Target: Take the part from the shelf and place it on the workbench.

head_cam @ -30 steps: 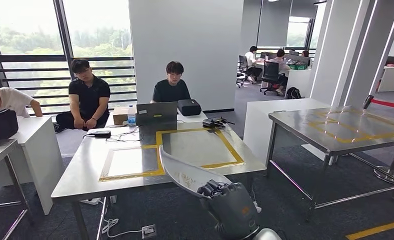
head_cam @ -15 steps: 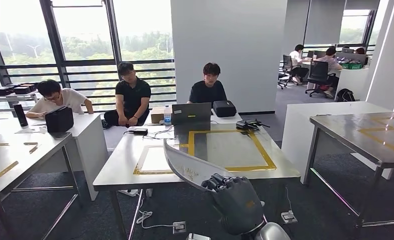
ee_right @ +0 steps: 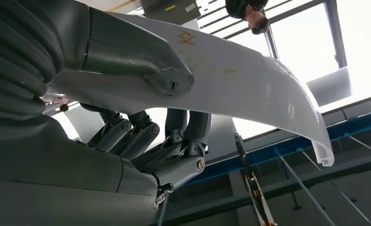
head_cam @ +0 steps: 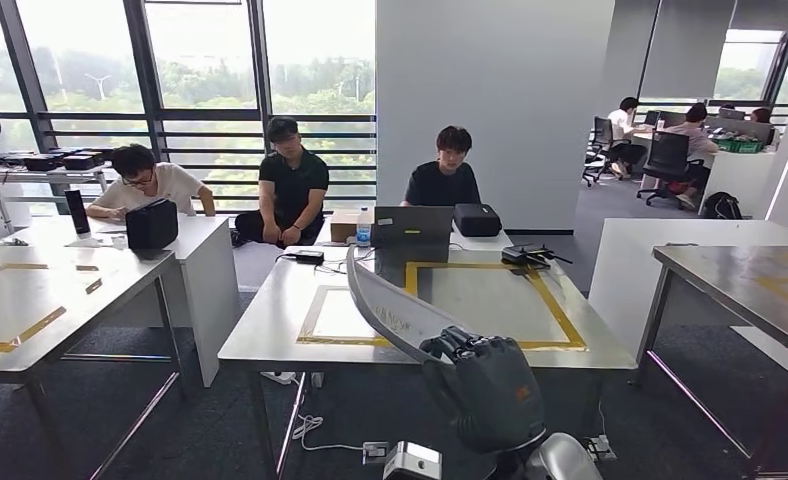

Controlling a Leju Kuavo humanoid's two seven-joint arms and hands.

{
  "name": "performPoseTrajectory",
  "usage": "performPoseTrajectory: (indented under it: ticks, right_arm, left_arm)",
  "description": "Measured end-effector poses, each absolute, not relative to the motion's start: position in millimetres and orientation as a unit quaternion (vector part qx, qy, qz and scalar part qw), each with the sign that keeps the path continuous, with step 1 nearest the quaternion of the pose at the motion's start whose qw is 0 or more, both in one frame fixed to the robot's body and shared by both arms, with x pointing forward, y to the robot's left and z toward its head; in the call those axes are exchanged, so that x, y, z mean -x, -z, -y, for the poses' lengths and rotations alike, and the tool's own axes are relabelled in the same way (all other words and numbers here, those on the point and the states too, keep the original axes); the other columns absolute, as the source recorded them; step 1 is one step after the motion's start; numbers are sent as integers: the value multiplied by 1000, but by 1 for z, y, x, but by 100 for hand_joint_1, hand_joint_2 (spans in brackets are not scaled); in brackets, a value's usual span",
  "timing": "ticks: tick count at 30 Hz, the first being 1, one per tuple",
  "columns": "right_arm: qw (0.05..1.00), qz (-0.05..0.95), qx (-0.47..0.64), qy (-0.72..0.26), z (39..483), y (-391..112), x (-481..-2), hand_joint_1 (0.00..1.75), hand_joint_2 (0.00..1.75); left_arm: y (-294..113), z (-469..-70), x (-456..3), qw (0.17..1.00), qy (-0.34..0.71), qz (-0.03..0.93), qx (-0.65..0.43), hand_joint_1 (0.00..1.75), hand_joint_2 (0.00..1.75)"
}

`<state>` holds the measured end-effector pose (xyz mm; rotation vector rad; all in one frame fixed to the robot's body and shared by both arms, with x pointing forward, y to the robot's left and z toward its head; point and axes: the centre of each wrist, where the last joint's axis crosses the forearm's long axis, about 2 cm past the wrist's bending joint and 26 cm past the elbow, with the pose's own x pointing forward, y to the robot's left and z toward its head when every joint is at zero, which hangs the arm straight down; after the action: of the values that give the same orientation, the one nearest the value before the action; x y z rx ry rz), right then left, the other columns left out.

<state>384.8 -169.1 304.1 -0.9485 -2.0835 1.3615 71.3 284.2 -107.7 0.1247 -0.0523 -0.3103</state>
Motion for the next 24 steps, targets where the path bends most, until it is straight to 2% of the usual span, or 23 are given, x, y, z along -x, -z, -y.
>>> performPoseTrajectory:
  ticks: [24]
  right_arm:
    - [243,751,340,-510,172,-288,-380,175,175]
  left_arm:
    - [109,-283,-60,985,158,24,-58,0,175]
